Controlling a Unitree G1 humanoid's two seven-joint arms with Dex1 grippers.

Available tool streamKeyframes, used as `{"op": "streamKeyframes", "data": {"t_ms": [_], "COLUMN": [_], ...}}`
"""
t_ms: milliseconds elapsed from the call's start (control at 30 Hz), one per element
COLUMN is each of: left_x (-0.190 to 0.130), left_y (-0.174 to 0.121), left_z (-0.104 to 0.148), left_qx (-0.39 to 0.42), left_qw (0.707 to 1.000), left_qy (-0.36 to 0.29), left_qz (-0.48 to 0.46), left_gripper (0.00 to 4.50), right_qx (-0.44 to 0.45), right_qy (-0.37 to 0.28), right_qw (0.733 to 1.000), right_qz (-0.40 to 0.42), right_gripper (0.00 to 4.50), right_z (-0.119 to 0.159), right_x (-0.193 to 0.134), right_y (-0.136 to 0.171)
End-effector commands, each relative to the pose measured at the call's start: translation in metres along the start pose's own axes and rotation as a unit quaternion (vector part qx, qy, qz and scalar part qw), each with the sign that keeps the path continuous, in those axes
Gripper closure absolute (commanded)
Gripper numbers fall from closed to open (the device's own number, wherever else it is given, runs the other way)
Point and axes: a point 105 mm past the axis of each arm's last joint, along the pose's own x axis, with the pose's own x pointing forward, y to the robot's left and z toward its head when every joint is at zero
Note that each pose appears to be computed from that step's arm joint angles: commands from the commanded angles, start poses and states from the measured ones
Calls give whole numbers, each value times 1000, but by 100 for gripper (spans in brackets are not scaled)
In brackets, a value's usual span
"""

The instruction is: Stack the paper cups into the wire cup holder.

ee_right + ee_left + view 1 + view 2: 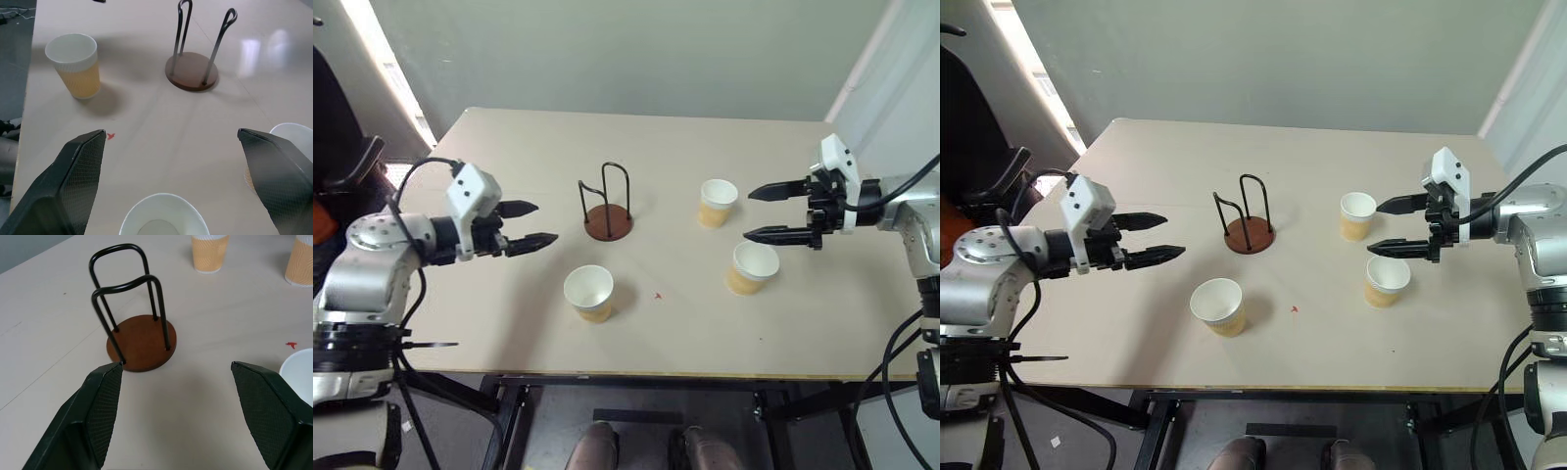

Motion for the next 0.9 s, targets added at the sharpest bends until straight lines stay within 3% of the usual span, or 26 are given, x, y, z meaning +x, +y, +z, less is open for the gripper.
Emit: {"op": "streamKeyframes", "data": {"t_ms": [33,300,533,900], "left_x": [4,29,65,90], "left_y": [5,29,45,62], "left_z": [13,13,7,4], "left_qx": [15,15,9,-10], "left_qw": [1000,996,991,986], "left_qy": [-21,-20,-23,-33], "left_qz": [17,85,135,166], "left_gripper": [73,73,73,73], "right_qx": [-26,-48,-84,-77], "right_qy": [-20,-31,-77,-94], "right_qw": [999,998,988,984], "right_qz": [-13,-27,-105,-128], "right_gripper": [0,0,0,0], "right_z": [17,28,60,66], "right_x": [-6,-2,36,49], "right_y": [-1,1,-16,-19]}}
